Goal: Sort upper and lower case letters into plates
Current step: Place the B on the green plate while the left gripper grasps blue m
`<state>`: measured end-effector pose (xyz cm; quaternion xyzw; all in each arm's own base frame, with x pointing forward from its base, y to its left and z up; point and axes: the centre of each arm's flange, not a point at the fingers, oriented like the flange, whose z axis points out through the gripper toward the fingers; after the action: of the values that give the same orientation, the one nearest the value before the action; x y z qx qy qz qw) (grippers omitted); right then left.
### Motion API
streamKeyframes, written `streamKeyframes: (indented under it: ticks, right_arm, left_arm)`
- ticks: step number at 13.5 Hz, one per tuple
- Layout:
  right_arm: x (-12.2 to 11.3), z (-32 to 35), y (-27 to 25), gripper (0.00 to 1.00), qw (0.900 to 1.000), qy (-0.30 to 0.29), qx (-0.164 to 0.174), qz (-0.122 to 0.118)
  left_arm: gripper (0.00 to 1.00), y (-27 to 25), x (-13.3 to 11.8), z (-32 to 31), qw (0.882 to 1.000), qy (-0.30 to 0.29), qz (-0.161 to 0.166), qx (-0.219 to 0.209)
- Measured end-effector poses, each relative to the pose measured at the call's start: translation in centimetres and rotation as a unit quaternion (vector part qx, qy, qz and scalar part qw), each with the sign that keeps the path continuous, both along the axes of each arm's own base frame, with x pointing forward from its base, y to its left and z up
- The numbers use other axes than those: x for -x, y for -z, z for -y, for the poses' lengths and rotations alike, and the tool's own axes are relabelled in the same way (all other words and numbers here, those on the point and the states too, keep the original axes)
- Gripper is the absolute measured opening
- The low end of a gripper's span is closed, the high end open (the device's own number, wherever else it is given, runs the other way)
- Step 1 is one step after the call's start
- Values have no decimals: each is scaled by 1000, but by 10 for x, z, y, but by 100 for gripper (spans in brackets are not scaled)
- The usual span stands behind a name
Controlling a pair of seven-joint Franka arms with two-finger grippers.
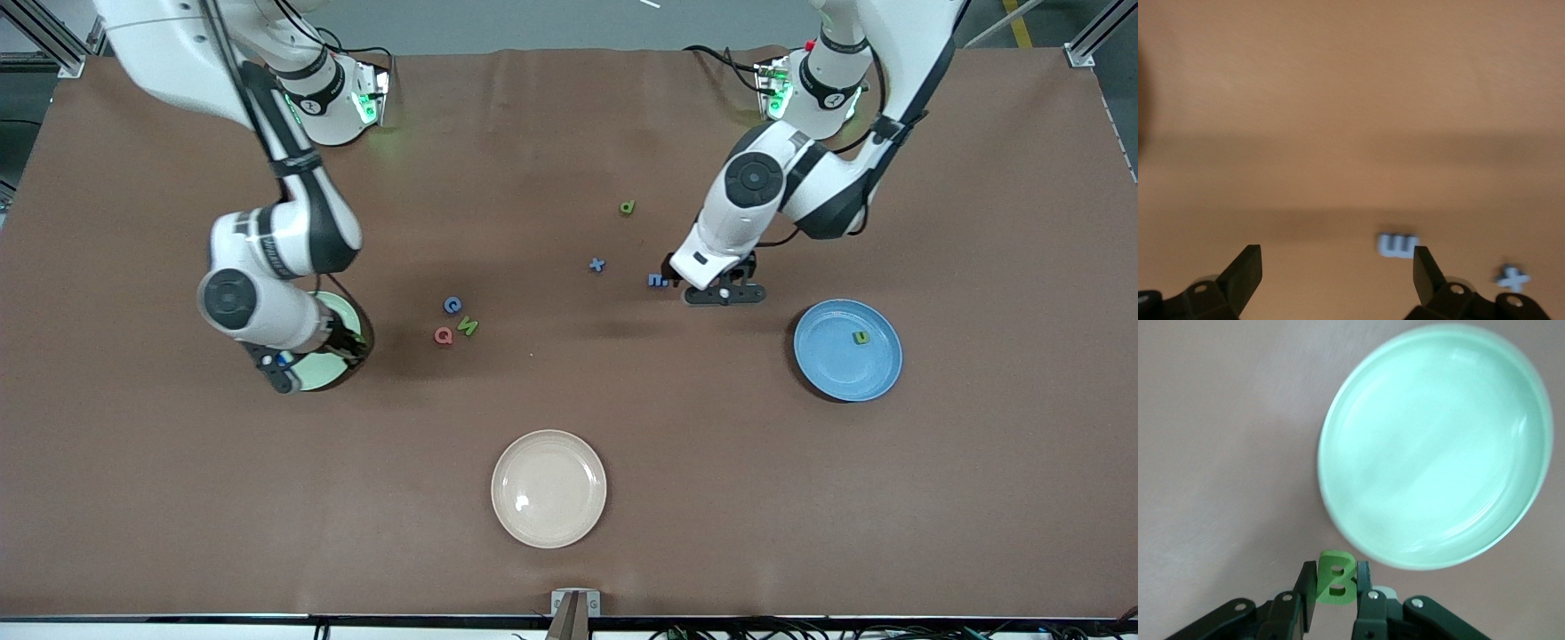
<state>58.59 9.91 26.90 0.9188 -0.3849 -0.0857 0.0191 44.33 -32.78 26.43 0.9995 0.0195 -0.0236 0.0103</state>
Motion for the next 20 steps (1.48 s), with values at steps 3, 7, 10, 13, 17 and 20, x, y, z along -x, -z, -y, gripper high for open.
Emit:
streamKeyframes:
  ticks: [3, 7, 10, 13, 17, 20]
  right_arm:
    - [10, 42, 12, 28, 999, -33, -11, -6]
    - [40, 74, 56, 28, 998, -60, -12, 24]
    - [61, 77, 77, 28, 998, -64, -11, 23]
    - [63, 76, 78, 28, 998, -66, -11, 21]
    - [59, 73, 74, 66, 997, -71, -13, 21]
    - [31, 46, 32, 99, 997, -69, -19, -2]
  left_arm:
    - [100, 24, 28, 32, 1000, -13, -3, -1]
    - [100, 60, 48, 42, 1000, 2, 8, -14]
    - [100, 77, 51, 42, 1000, 10, 10, -3]
    - [100, 83, 46, 36, 1000, 17, 18, -4]
    - [100, 90, 42, 29, 999, 23, 20, -11]
    - [100, 92, 42, 32, 1000, 22, 19, -8]
